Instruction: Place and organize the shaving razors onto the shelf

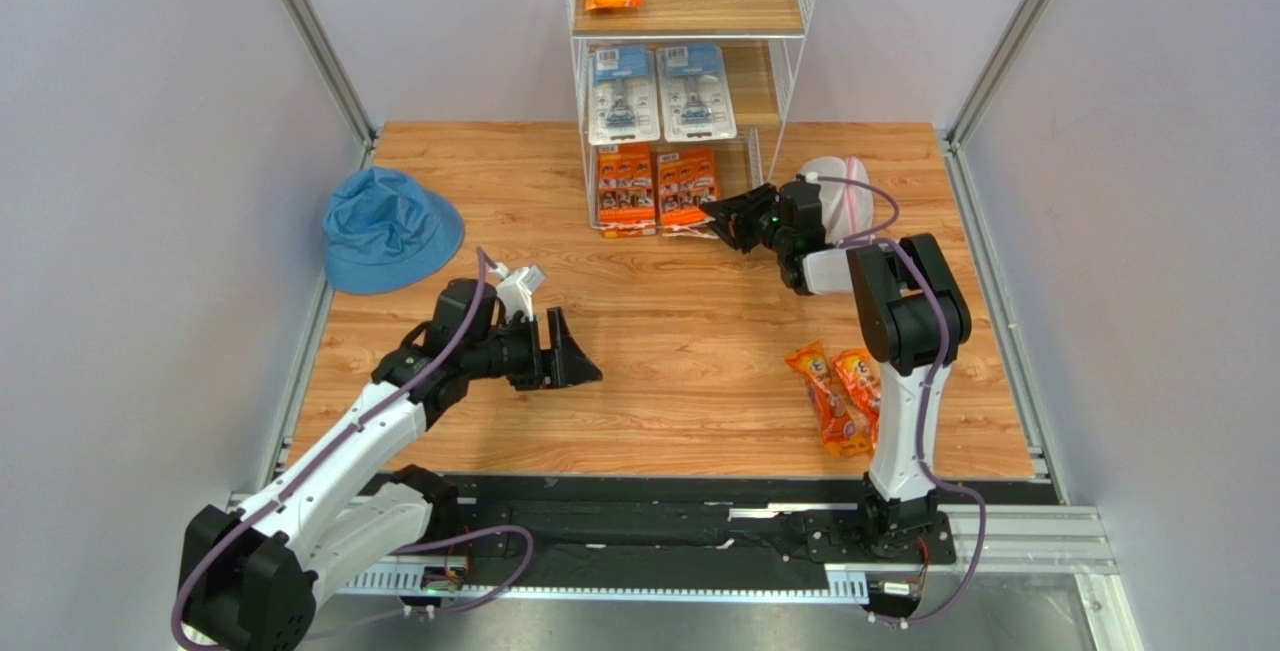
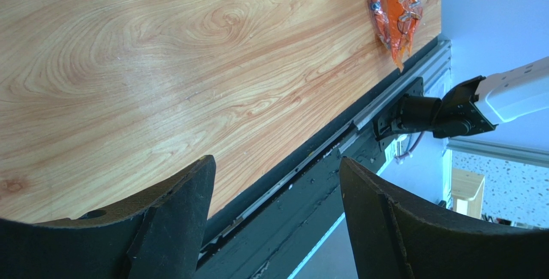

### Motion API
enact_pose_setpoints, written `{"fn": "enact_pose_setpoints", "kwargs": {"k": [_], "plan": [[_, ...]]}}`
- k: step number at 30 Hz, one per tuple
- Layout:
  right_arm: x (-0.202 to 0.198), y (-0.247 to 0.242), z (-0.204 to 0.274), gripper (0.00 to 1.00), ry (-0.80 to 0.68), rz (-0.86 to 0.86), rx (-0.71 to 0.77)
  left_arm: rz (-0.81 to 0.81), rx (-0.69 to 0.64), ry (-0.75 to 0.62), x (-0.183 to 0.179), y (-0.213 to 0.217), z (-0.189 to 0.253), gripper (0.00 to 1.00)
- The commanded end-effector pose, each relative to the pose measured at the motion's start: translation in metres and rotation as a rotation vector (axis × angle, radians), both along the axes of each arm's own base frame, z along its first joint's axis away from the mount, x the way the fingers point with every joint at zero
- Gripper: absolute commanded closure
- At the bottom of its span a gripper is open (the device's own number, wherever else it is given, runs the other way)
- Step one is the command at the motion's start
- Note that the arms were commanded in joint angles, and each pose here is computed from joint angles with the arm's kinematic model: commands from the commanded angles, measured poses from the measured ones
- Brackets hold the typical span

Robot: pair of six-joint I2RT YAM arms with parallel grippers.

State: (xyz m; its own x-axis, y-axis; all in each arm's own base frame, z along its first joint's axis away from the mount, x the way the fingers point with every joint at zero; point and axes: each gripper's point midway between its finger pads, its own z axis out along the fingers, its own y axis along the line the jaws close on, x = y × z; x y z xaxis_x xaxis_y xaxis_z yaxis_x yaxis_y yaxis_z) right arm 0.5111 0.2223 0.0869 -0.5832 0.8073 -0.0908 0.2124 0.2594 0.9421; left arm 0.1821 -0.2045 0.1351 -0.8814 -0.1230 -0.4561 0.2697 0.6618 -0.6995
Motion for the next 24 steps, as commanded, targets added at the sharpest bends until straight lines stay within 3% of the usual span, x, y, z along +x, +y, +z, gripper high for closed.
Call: {"fn": "enact_pose_setpoints", "kwargs": {"k": [1, 8, 16, 24], "plan": [[0.011, 0.008, 0.006, 0.89, -0.025, 0.011, -0.001, -0.011, -0.02, -0.025, -0.002, -0.001, 0.006, 0.21], [0.017, 0.014, 0.006, 0.8, -0.013, 0.032, -0.01, -0.019, -0.025, -0.023, -0.004, -0.002, 0.007, 0.22], [0.022, 0.012, 0.005, 0.4, 0.009, 0.018, -0.055, -0.018, -0.024, -0.024, -0.005, -0.001, 0.007, 0.22], [0.016, 0.013, 0.001, 0.3, 0.036, 0.016, -0.085, -0.017, -0.031, -0.024, -0.008, 0.0, 0.008, 0.23]]}}
